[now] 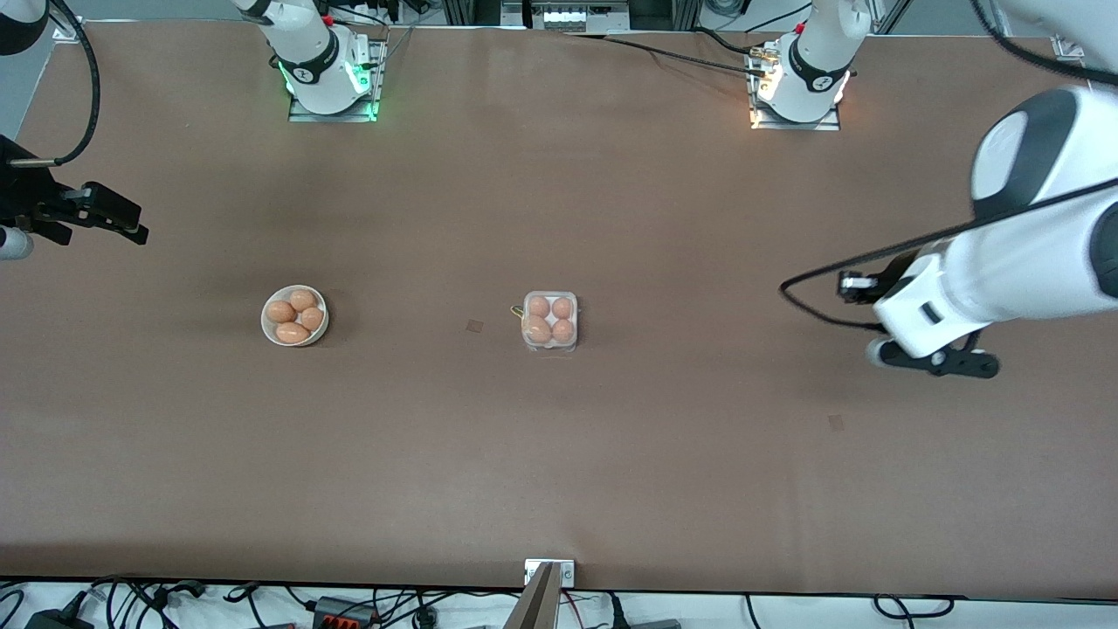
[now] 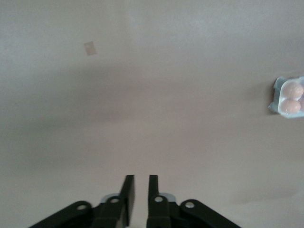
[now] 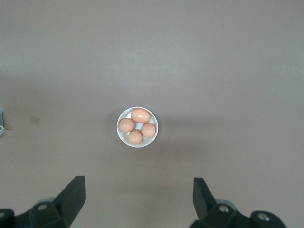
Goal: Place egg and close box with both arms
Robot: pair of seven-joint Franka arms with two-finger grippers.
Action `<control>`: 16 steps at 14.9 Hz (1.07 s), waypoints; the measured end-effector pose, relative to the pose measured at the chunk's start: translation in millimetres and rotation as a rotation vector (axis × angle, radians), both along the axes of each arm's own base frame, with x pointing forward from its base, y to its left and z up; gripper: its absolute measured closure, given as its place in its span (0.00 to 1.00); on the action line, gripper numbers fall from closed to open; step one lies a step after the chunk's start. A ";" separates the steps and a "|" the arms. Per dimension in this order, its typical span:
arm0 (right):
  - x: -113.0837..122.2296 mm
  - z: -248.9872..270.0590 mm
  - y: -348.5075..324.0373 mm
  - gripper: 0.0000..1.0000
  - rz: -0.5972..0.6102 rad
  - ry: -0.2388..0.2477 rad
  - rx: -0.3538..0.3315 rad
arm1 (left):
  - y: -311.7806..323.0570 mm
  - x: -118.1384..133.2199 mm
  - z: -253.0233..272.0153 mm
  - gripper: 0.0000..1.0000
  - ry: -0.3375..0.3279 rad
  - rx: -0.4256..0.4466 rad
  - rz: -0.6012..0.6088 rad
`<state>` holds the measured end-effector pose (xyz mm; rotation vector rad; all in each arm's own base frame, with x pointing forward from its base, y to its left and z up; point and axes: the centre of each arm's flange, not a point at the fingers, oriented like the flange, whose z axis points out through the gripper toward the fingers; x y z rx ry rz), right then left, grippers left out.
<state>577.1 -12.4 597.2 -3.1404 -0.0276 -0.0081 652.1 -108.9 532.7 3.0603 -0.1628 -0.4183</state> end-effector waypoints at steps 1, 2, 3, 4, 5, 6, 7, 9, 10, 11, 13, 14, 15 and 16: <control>-0.1 0.0 0.0 0.00 0.000 0.001 0.000 | 7.3 -2.0 0.6 0.78 0.014 0.001 -0.001; -0.1 0.0 -0.1 0.00 0.000 0.001 0.000 | 14.1 -2.8 0.2 0.73 0.027 -0.001 -0.005; -0.1 -0.1 -0.2 0.00 0.000 0.001 0.000 | 19.6 -3.4 -0.4 0.66 0.037 -0.003 -0.012; -0.1 -0.1 -0.3 0.00 -0.001 0.001 0.000 | 23.5 -3.8 -0.7 0.58 0.043 -0.005 -0.014; -0.1 -0.1 -0.4 0.00 -0.001 0.001 0.000 | 25.3 -4.0 -0.9 0.49 0.046 -0.005 -0.013; -0.2 -0.3 -0.5 0.00 -0.001 0.002 0.000 | 25.9 -4.1 -1.0 0.41 0.048 -0.004 -0.012; -0.3 -0.6 -0.5 0.00 -0.001 0.003 0.000 | 26.4 -4.1 -1.1 0.33 0.048 -0.004 -0.011; -0.5 -1.2 -0.6 0.00 -0.001 0.006 0.000 | 31.0 -3.7 -1.6 0.13 0.051 0.006 0.011; -0.6 -2.0 -0.6 0.00 -0.001 0.008 0.000 | 36.2 -3.0 -2.1 0.04 0.050 0.024 0.033; -0.7 -2.8 -0.7 0.00 -0.001 0.009 0.000 | 41.9 -2.3 -2.5 0.00 0.048 0.052 0.057; -0.9 -4.6 -0.7 0.00 -0.001 0.013 0.000 | 48.5 -1.2 -2.0 0.00 0.039 0.087 0.083; -1.1 -5.6 -0.8 0.00 -0.001 0.015 0.000 | 49.8 -1.0 -1.1 0.00 0.035 0.091 0.087; -1.6 -6.6 -0.8 0.00 -0.001 0.016 0.000 | 51.1 -1.4 1.0 0.00 0.031 0.094 0.090; -2.5 -7.5 -0.8 0.00 -0.001 0.015 0.000 | 52.1 -2.6 5.9 0.00 0.022 0.096 0.094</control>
